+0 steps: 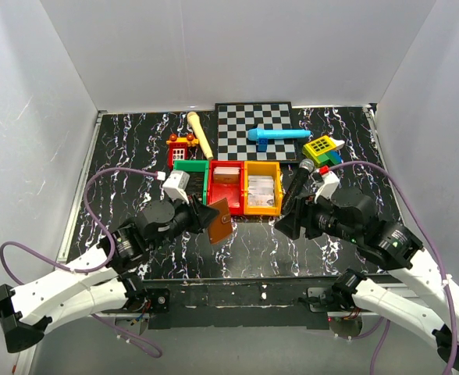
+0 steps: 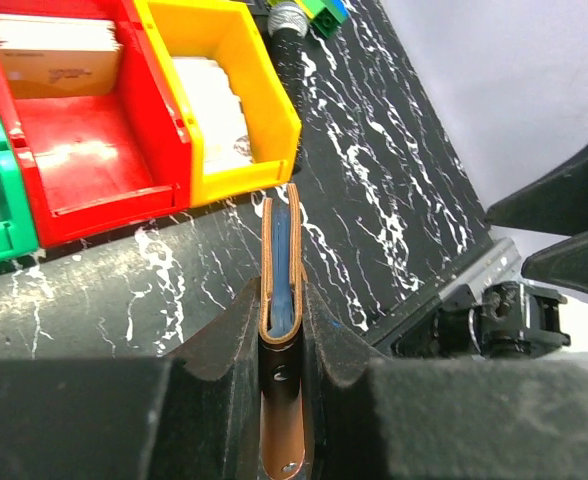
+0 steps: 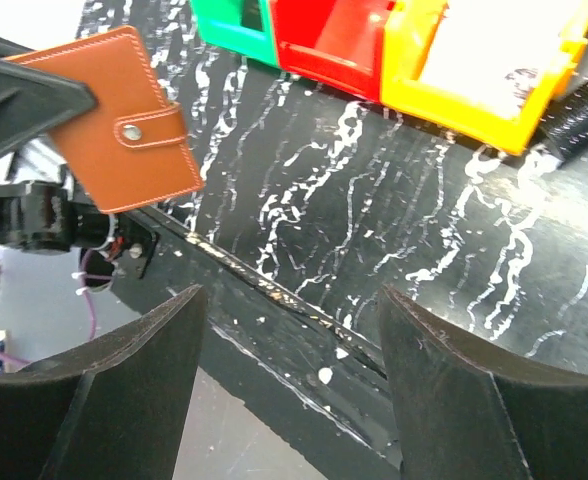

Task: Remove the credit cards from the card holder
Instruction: Open the card holder.

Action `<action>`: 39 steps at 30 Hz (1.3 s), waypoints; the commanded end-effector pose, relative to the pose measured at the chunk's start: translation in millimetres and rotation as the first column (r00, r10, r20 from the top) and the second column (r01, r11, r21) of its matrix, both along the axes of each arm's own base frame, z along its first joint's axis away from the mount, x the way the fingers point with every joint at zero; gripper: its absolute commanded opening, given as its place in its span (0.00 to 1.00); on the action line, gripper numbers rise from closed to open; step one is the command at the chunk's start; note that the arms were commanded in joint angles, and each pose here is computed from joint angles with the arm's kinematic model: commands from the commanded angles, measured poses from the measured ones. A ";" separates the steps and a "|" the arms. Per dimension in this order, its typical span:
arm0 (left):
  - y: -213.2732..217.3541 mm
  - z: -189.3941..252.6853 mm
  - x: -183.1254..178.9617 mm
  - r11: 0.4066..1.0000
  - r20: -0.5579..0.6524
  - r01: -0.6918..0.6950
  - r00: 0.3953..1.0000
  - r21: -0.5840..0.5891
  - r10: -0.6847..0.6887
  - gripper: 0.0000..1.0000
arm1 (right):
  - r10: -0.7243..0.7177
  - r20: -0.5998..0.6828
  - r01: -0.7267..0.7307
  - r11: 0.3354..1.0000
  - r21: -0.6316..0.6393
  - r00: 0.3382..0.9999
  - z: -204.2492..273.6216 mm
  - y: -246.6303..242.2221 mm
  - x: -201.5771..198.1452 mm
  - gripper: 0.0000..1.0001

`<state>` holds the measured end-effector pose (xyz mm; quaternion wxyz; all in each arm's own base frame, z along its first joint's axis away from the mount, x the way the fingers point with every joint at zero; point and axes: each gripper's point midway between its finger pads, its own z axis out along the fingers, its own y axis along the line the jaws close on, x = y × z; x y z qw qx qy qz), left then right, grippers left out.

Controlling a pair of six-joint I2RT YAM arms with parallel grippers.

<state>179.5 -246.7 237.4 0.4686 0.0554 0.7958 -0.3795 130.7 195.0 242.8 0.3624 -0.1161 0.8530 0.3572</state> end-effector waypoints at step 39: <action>39.1 -0.5 24.7 0.961 0.024 -0.218 0.976 0.169 0.218 0.00 | -0.300 -0.040 0.276 0.915 -0.294 0.953 -25.5 -23.6 51.0 0.68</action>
